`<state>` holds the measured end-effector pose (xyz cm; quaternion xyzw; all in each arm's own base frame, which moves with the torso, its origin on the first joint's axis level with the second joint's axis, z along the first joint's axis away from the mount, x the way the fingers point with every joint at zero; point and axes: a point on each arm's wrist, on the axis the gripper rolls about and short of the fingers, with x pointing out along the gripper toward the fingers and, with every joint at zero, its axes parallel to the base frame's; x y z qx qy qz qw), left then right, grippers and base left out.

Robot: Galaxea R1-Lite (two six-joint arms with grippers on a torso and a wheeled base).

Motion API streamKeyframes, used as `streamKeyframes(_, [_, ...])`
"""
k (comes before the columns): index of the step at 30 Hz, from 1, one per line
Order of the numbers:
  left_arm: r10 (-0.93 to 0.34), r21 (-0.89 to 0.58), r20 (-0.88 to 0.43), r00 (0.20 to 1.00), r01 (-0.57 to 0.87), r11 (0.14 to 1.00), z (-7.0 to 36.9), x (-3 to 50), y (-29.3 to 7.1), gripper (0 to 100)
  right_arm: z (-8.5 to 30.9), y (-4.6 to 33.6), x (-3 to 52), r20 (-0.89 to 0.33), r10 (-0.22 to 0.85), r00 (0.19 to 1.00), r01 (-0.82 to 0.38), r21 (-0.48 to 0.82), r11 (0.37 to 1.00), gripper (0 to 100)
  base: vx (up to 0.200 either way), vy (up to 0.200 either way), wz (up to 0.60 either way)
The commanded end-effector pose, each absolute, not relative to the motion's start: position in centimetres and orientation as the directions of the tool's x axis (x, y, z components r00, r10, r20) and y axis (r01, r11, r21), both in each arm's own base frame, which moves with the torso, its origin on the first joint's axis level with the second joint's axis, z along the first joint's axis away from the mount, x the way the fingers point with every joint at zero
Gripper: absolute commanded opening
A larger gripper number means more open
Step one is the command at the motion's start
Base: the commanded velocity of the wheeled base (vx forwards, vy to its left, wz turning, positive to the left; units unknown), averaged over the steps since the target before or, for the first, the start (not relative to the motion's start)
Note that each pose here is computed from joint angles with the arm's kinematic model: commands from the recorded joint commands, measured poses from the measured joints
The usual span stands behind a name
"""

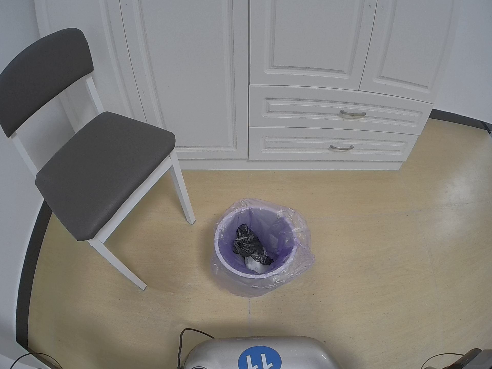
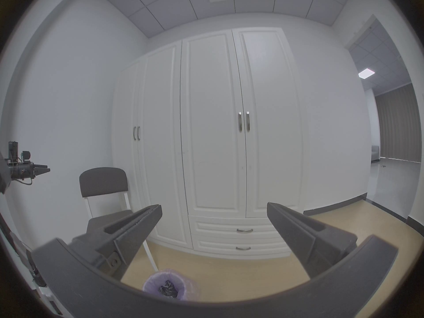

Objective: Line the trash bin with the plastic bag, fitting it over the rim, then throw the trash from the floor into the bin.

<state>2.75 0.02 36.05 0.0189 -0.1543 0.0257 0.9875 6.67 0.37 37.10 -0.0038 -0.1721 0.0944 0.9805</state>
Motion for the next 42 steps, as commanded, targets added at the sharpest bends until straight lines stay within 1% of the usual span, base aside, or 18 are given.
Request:
streamKeyframes(1, [0.060,0.014,0.384,0.921,-0.070,0.997,36.4,-0.1,0.4,100,37.3,0.4,2.1,0.436,0.185,0.881,-0.181,-0.052,0.982,100,0.000,0.000,0.00])
streamKeyframes(7, [0.104,0.001,0.438,0.893,-0.116,0.993,36.4,-2.3,0.5,100,37.6,0.5,-1.3,0.519,0.172,0.838,-0.163,-0.062,0.985,100,0.000,0.000,0.00])
streamKeyframes(9, [0.108,-0.001,0.457,0.883,-0.121,0.993,36.0,-3.3,0.6,100,37.4,0.6,-2.9,0.551,0.138,0.823,-0.120,-0.069,0.990,100,0.000,0.000,0.00])
streamKeyframes(11, [0.111,-0.003,0.466,0.878,-0.124,0.992,35.7,-3.9,0.6,100,37.1,0.8,-4.0,0.570,0.128,0.811,-0.106,-0.072,0.992,100,0.000,0.000,0.00])
streamKeyframes(13, [0.117,-0.004,0.478,0.870,-0.131,0.991,35.5,-4.5,0.6,100,37.0,0.9,-4.8,0.586,0.128,0.800,-0.107,-0.071,0.992,100,0.000,0.000,0.00])
streamKeyframes(15, [0.123,-0.005,0.497,0.859,-0.139,0.990,35.2,-5.6,0.6,100,36.3,1.1,-6.8,0.622,0.134,0.771,-0.117,-0.068,0.991,100,0.000,0.000,0.00])
streamKeyframes(20, [0.095,0.009,0.521,0.848,-0.117,0.993,34.4,-7.6,0.5,100,35.1,1.2,-9.8,0.676,0.149,0.722,-0.141,-0.067,0.988,100,0.000,0.000,0.00])
streamKeyframes(21, [0.095,0.009,0.521,0.848,-0.117,0.993,34.4,-7.6,0.5,100,35.1,1.2,-9.8,0.676,0.149,0.722,-0.141,-0.067,0.988,100,0.000,0.000,0.00])
streamKeyframes(22, [0.091,0.015,0.529,0.843,-0.117,0.993,33.8,-8.8,0.4,100,34.5,1.3,-11.1,0.701,0.143,0.699,-0.135,-0.067,0.989,100,0.000,0.000,0.00])
streamKeyframes(25, [0.085,0.019,0.530,0.844,-0.112,0.993,32.7,-10.1,0.3,100,33.0,1.3,-12.8,0.725,0.155,0.671,-0.146,-0.076,0.986,100,0.000,0.000,0.00])
streamKeyframes(27, [0.085,0.021,0.533,0.842,-0.113,0.993,32.3,-10.5,0.2,100,32.4,1.2,-13.3,0.727,0.167,0.666,-0.160,-0.080,0.984,100,0.000,0.000,0.00])
streamKeyframes(29, [0.087,0.019,0.537,0.839,-0.115,0.993,31.4,-11.4,0.1,100,30.9,0.5,-14.6,0.704,0.199,0.682,-0.210,-0.072,0.975,100,0.000,0.000,0.00])
streamKeyframes(31, [0.088,0.019,0.538,0.838,-0.116,0.993,31.2,-11.6,0.1,100,30.4,0.4,-14.8,0.693,0.202,0.692,-0.219,-0.066,0.974,100,0.000,0.000,0.00])
streamKeyframes(32, [0.090,0.016,0.549,0.831,-0.118,0.993,30.4,-12.5,0.0,100,29.2,0.0,-15.3,0.673,0.208,0.710,-0.235,-0.052,0.971,100,0.000,0.000,0.00])
streamKeyframes(33, [0.091,0.015,0.550,0.830,-0.119,0.993,30.2,-12.8,0.0,100,28.8,-0.1,-15.7,0.679,0.206,0.705,-0.239,-0.047,0.970,100,0.000,0.000,0.00])
streamKeyframes(35, [0.094,0.014,0.549,0.831,-0.121,0.993,29.6,-13.4,0.0,100,28.1,-0.5,-16.4,0.698,0.195,0.689,-0.259,-0.014,0.966,100,0.000,0.000,0.00])
streamKeyframes(39, [0.091,0.014,0.547,0.832,-0.117,0.993,28.7,-14.3,0.0,100,27.9,-0.5,-17.0,0.719,0.145,0.680,-0.244,0.036,0.969,100,0.000,0.000,0.00])
streamKeyframes(42, [0.054,0.031,0.550,0.833,-0.085,0.996,27.5,-15.1,-0.2,100,27.7,-0.3,-17.4,0.729,0.126,0.673,-0.234,0.047,0.971,100,0.000,0.000,0.00])
